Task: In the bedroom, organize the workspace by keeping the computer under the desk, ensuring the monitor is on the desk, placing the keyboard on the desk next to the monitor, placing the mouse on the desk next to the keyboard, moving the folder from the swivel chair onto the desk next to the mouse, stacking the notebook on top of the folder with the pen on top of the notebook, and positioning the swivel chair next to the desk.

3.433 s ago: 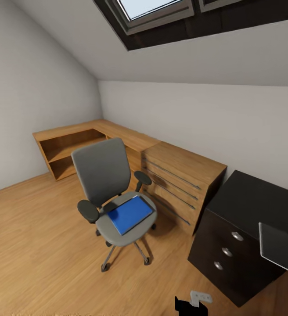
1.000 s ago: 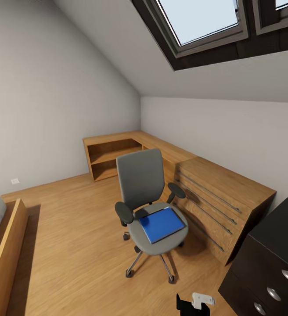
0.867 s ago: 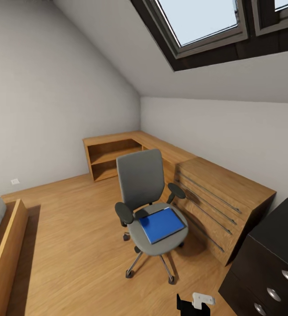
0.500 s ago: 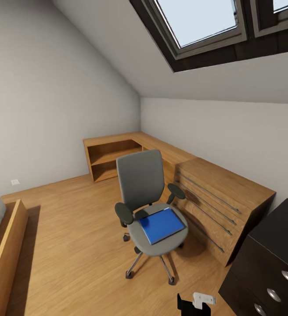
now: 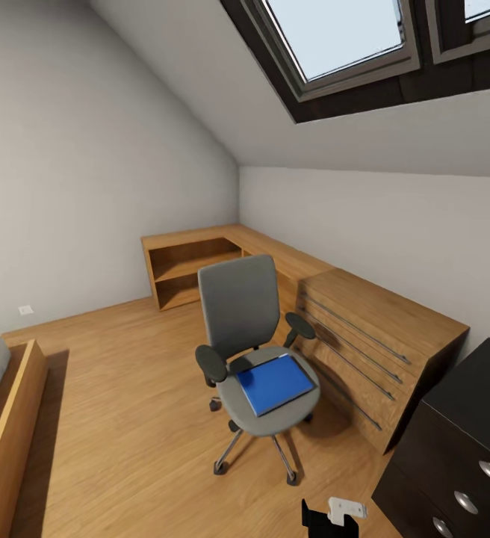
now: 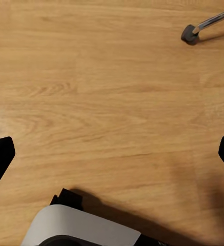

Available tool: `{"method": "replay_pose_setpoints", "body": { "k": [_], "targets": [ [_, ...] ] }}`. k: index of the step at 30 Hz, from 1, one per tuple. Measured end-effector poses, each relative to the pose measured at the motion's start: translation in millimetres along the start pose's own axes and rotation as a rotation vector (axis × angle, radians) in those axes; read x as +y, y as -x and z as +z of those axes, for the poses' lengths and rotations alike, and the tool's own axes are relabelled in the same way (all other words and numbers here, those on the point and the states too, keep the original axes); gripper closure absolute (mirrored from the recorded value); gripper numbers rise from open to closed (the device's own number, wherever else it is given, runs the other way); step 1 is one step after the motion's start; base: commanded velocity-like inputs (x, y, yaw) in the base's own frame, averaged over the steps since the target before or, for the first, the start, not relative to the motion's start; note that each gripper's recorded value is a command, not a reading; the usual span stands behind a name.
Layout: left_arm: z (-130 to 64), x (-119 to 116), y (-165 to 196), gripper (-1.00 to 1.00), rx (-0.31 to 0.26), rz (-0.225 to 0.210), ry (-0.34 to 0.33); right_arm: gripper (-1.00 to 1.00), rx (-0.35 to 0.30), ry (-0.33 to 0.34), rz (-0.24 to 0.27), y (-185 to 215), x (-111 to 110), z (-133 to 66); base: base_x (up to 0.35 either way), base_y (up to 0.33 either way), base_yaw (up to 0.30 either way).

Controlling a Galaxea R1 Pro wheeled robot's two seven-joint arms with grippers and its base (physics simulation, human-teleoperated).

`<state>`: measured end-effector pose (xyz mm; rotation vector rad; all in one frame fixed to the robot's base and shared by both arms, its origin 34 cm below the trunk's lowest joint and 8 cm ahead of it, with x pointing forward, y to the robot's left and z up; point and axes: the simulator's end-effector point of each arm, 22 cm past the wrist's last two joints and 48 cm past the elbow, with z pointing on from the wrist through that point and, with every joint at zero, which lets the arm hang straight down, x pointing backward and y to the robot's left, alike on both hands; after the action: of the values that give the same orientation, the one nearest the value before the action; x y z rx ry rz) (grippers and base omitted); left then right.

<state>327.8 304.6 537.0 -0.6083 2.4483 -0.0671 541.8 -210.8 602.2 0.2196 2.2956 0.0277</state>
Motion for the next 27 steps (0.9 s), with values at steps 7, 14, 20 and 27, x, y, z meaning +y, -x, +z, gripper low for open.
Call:
{"method": "replay_pose_setpoints", "body": {
  "k": [7,14,20,27],
  "targets": [
    [0.4,-0.5,1.9,-1.0,-0.005,0.0,-0.001,-1.0,-0.005,-0.001,-0.003,5.6,0.7,2.2,0.052,0.0,0.0],
    [0.5,-1.8,2.6,-1.0,-0.007,-0.001,-0.004,-1.0,-0.02,-0.02,-0.009,41.3,-5.5,16.3,0.117,0.0,0.0],
    [0.4,-2.5,2.8,-1.0,-0.007,0.001,-0.009,-1.0,0.021,-0.04,-0.016,75.8,-13.2,27.6,0.212,0.0,0.0],
    [0.4,-2.1,3.4,-1.0,-0.008,0.003,-0.01,-1.0,0.009,-0.049,-0.015,122.1,-14.7,34.2,0.304,0.0,0.0]
  ]
}}
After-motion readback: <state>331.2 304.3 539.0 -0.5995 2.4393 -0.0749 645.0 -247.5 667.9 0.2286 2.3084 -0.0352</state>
